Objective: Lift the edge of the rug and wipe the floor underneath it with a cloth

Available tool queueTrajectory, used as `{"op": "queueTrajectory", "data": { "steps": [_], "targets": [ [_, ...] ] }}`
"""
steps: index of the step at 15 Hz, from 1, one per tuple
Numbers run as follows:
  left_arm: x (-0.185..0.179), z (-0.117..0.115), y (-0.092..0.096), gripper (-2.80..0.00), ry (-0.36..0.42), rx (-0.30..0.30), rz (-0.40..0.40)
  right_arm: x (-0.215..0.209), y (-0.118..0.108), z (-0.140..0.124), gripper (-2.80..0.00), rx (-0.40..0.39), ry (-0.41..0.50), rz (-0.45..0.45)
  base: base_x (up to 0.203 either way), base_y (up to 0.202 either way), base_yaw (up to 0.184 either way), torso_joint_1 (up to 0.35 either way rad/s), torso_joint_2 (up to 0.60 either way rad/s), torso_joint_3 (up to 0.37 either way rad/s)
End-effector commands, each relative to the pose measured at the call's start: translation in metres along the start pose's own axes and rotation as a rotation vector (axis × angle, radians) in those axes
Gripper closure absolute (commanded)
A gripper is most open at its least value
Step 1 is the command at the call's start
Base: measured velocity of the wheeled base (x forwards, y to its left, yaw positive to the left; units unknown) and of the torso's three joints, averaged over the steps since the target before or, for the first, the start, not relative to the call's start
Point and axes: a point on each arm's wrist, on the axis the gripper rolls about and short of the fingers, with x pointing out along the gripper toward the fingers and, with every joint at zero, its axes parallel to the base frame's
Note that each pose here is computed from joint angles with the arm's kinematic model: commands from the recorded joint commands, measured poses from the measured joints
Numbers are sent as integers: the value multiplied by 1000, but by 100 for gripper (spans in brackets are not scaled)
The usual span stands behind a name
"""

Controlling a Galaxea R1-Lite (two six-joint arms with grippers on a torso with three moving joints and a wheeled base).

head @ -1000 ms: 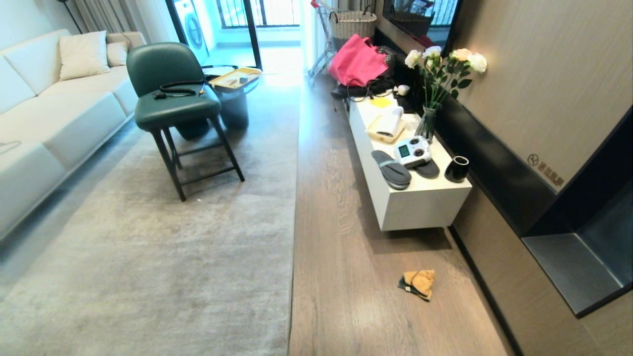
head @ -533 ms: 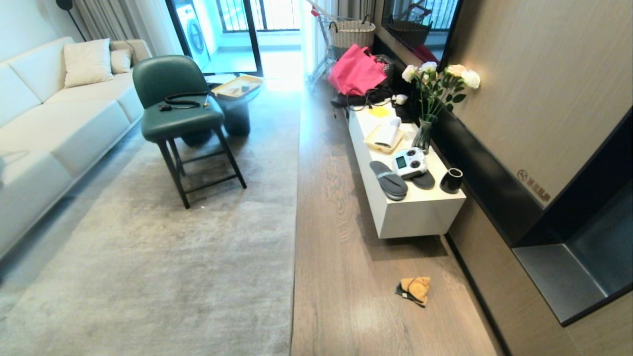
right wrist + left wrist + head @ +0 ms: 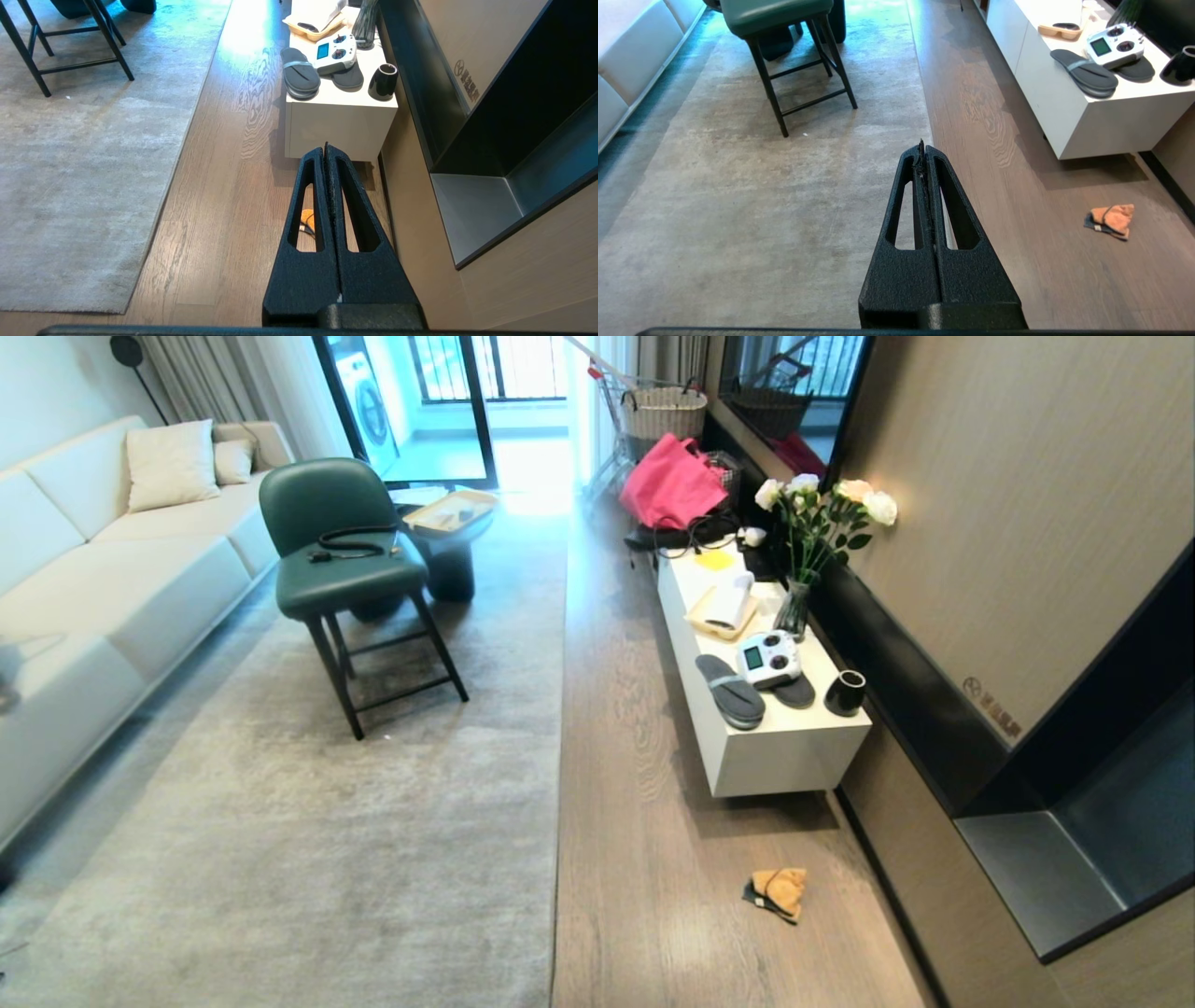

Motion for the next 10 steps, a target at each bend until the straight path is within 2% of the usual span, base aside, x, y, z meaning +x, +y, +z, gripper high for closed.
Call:
{"op": "queueTrajectory", "data": {
  "steps": [1,10],
  "targets": [
    [0,0,0,0,0,0,0,0,0,0,0,-1,2,1,0,0,0,154,-346,-194],
    [0,0,0,0,0,0,0,0,0,0,0,-1,2,1,0,0,0,148,-337,-190]
  ]
}}
